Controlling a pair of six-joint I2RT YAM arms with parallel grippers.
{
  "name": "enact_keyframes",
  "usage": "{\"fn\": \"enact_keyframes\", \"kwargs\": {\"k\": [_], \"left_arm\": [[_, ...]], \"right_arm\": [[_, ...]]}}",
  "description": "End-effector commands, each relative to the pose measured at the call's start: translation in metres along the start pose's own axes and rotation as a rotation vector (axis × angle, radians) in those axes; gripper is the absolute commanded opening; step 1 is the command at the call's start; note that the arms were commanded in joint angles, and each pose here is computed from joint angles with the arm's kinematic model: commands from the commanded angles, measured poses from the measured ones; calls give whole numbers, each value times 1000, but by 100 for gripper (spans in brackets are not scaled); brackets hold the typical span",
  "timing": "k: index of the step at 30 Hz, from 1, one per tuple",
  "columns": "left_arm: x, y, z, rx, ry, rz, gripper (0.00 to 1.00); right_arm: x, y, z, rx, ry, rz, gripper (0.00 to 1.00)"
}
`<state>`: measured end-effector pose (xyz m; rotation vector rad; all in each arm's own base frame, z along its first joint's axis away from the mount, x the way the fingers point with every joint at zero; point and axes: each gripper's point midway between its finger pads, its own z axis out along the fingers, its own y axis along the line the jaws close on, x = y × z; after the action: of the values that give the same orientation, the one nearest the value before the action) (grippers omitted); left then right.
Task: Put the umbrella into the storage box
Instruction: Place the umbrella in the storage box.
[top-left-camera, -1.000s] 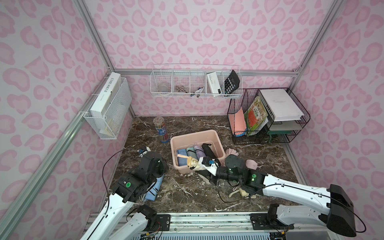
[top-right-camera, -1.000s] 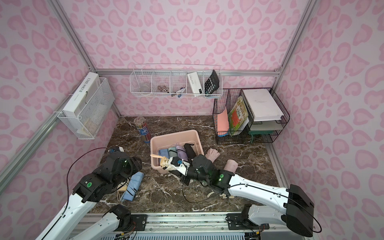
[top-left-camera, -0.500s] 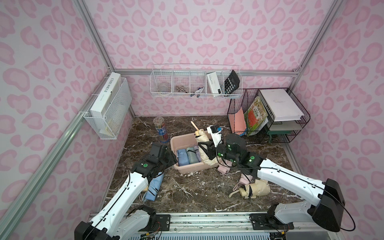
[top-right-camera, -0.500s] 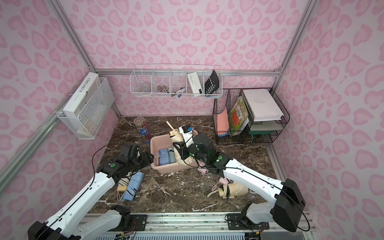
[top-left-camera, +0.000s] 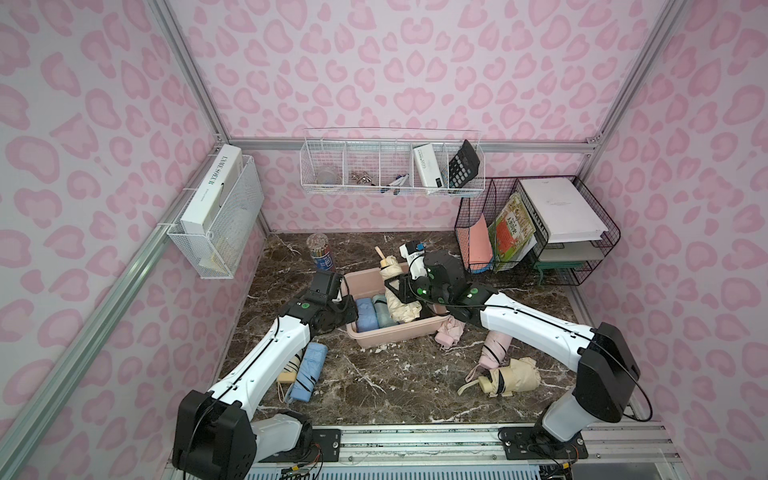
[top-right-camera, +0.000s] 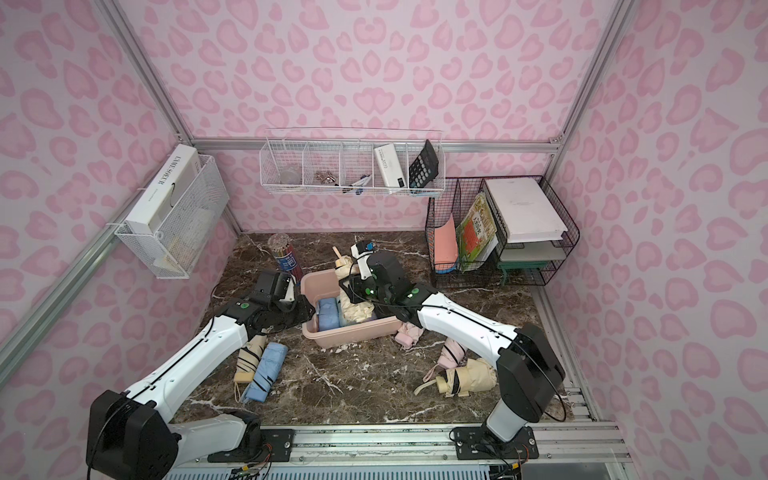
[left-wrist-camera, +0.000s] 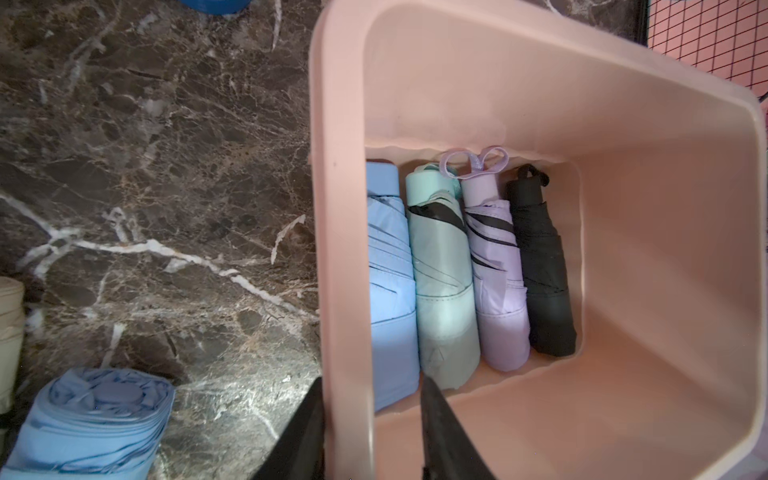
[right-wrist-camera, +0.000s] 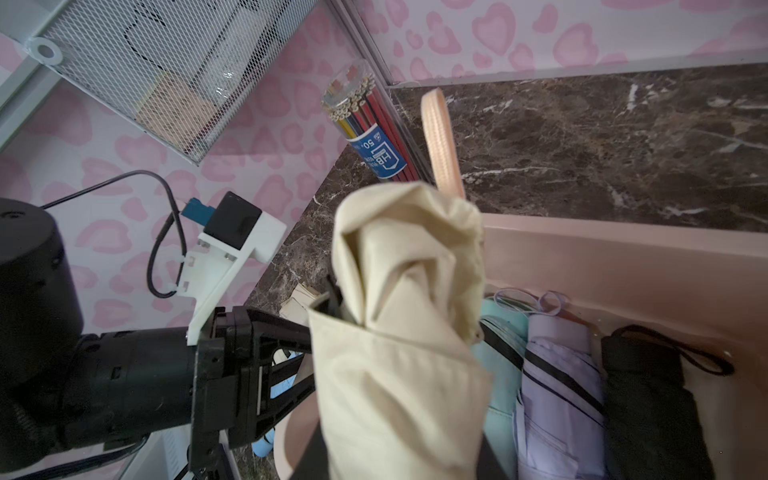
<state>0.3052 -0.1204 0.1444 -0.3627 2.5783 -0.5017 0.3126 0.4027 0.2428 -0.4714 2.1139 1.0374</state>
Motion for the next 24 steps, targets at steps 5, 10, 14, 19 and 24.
{"fn": "enact_keyframes", "kwargs": {"k": [5,10,14,19,24], "left_arm": [[12,-11,-2,60,65,53,29],[20,-21,2,83,102,57,27],[22,-30,5,97,96,62,27],[23,-36,8,98,96,78,27],[23,-37,9,95,97,85,26]], "right_arm": [[2,10,18,-61,19,93,9],[17,9,32,-57,49,117,9],[32,-1,40,-13,67,124,9],[40,-11,52,16,73,117,9],[41,-13,65,25,81,118,9]]}}
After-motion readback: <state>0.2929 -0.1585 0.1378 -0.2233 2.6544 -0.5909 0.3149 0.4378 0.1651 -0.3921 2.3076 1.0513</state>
